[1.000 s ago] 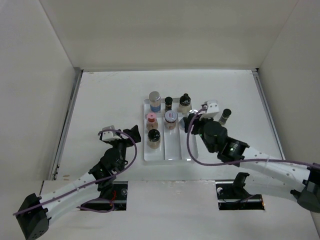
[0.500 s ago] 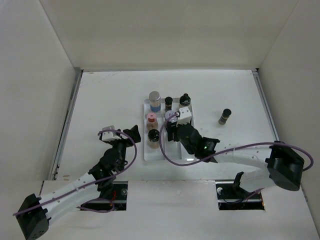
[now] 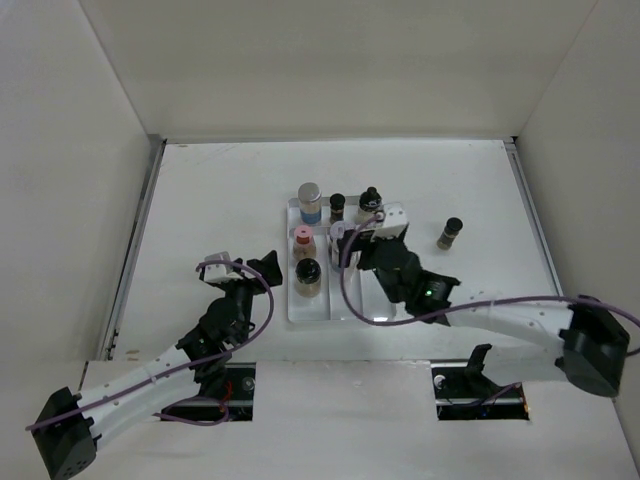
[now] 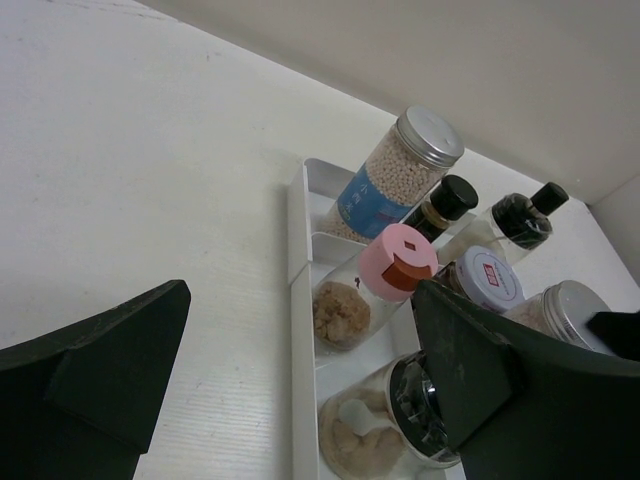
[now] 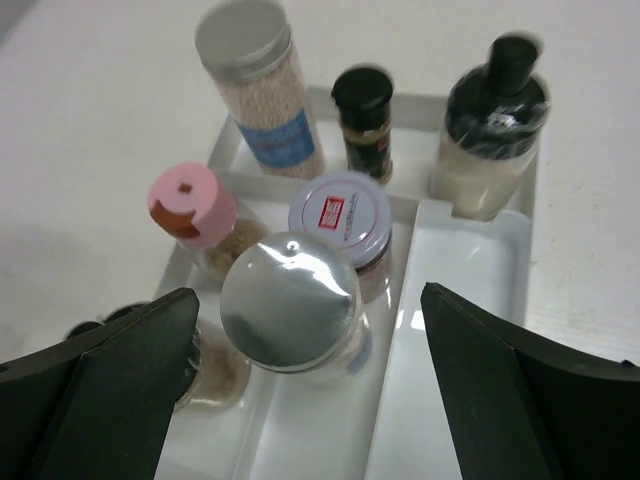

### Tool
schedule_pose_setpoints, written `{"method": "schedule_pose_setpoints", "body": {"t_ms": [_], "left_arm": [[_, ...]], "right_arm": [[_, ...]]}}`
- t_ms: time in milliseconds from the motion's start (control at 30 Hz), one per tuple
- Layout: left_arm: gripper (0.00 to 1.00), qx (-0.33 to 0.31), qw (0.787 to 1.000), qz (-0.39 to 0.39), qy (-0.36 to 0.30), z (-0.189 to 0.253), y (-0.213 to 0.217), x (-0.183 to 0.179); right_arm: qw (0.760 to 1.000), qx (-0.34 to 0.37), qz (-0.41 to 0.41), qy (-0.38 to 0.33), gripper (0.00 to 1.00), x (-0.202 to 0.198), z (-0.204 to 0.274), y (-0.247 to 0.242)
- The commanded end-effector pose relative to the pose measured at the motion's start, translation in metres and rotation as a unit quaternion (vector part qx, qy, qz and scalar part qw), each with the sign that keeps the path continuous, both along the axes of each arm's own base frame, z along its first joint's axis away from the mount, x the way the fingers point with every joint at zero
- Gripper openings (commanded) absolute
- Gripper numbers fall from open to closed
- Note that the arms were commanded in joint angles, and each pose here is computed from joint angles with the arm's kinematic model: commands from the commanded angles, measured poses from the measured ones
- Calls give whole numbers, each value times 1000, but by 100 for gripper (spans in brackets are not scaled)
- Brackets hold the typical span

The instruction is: Organize the condiment bottles

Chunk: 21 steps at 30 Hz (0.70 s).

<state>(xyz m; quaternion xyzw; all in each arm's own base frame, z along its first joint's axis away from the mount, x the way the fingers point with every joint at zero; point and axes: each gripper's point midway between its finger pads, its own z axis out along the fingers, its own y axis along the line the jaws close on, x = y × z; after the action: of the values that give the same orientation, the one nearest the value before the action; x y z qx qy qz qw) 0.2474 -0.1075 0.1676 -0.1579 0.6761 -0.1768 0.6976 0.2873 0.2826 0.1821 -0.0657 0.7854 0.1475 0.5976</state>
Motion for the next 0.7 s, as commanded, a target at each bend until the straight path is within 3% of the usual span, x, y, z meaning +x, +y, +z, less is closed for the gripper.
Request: {"method": "schedule_pose_setpoints", "body": {"t_ms": [0, 133, 233, 300, 600, 667], "left_arm": [[98, -13, 1000, -6, -15, 9, -3, -1], [100, -20, 1000, -8, -18, 12, -4, -2], [100, -20, 1000, -8, -17, 11, -4, -2], [100, -19, 1000, -8, -16, 10, -5, -2], [100, -14, 1000, -15, -12, 9, -10, -2], [100, -16, 1000, -15, -13, 10, -10, -2]], "right_arm": [[993, 91, -59, -46, 100, 5, 57, -45], [974, 115, -190, -47, 100, 27, 58, -141], [944, 69, -321, -20, 100, 47, 38, -228], [929, 50, -366, 2, 100, 57, 24, -265], [941, 47, -325, 79, 100, 101, -22, -265], [940, 46, -323, 94, 96, 106, -32, -264]]}}
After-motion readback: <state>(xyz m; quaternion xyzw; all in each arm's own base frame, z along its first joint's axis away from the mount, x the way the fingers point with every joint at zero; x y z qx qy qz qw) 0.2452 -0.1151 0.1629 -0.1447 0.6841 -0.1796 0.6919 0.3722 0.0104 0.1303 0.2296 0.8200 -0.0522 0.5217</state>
